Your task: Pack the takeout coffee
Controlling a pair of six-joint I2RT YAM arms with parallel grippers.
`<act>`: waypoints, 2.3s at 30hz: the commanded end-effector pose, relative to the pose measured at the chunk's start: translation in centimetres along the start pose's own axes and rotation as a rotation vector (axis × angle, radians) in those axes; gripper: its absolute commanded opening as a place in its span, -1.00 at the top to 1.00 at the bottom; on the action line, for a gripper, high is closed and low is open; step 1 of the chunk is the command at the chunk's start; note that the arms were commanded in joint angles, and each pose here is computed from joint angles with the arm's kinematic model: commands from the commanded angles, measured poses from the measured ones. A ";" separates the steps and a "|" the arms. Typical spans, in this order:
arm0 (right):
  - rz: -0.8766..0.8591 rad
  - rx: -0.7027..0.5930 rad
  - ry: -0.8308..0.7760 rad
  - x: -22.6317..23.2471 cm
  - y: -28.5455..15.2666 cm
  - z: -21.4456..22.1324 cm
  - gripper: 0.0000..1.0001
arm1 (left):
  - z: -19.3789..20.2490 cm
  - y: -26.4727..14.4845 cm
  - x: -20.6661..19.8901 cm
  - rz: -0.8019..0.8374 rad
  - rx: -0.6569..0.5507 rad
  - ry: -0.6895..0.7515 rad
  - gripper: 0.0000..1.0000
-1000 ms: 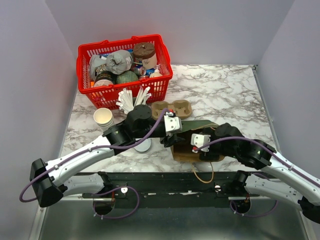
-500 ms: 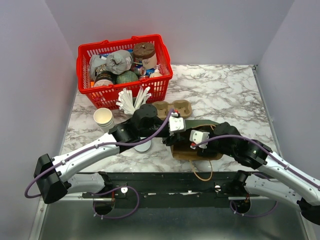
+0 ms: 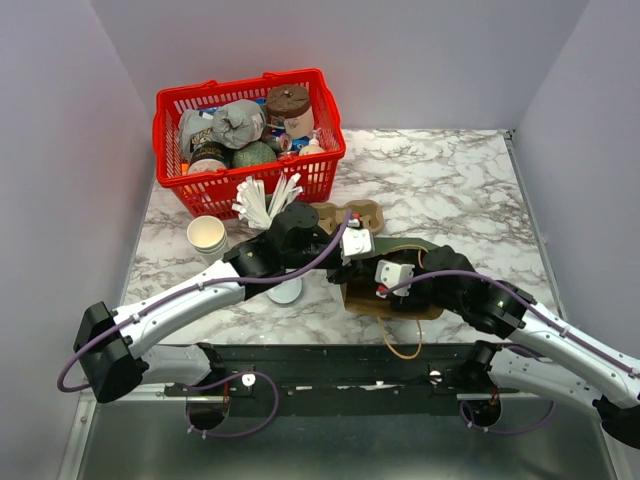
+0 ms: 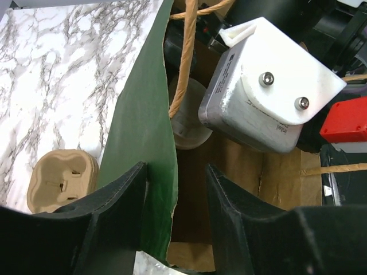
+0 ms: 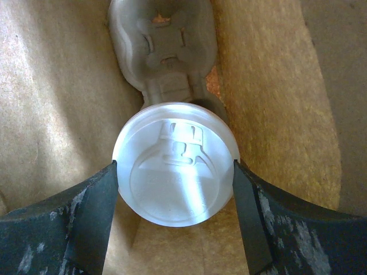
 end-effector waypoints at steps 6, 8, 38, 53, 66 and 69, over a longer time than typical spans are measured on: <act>0.052 0.036 -0.012 -0.4 0.0 0.9 0.99 | -0.6 0.4 0.2 0.038 -0.012 -0.007 0.28; 0.050 0.041 -0.015 -0.4 0.1 0.9 0.99 | -0.8 0.4 0.3 0.040 -0.014 -0.007 0.31; 0.089 0.045 -0.034 -1.3 -0.1 0.8 0.99 | -0.7 1.0 0.7 0.051 -0.007 -0.027 0.86; 0.052 0.054 -0.009 -0.1 1.3 2.7 0.99 | -1.5 1.1 0.7 0.082 -0.034 0.009 0.97; 0.056 0.069 -0.040 -0.1 2.5 3.8 0.99 | -1.5 1.4 0.8 0.107 -0.044 -0.009 0.96; 0.044 0.083 -0.042 -0.1 2.9 4.2 0.99 | -1.5 1.3 0.9 0.105 -0.046 -0.013 0.97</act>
Point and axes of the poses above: each gripper's point midway between its finger pads, its own y axis out along the fingers, its own x axis along the line the jaws close on, z = x × y, the point moved 5 cm from there along -y, back along the fingers, and after that the axes turned 4 degrees about y, right-handed, at the moved point
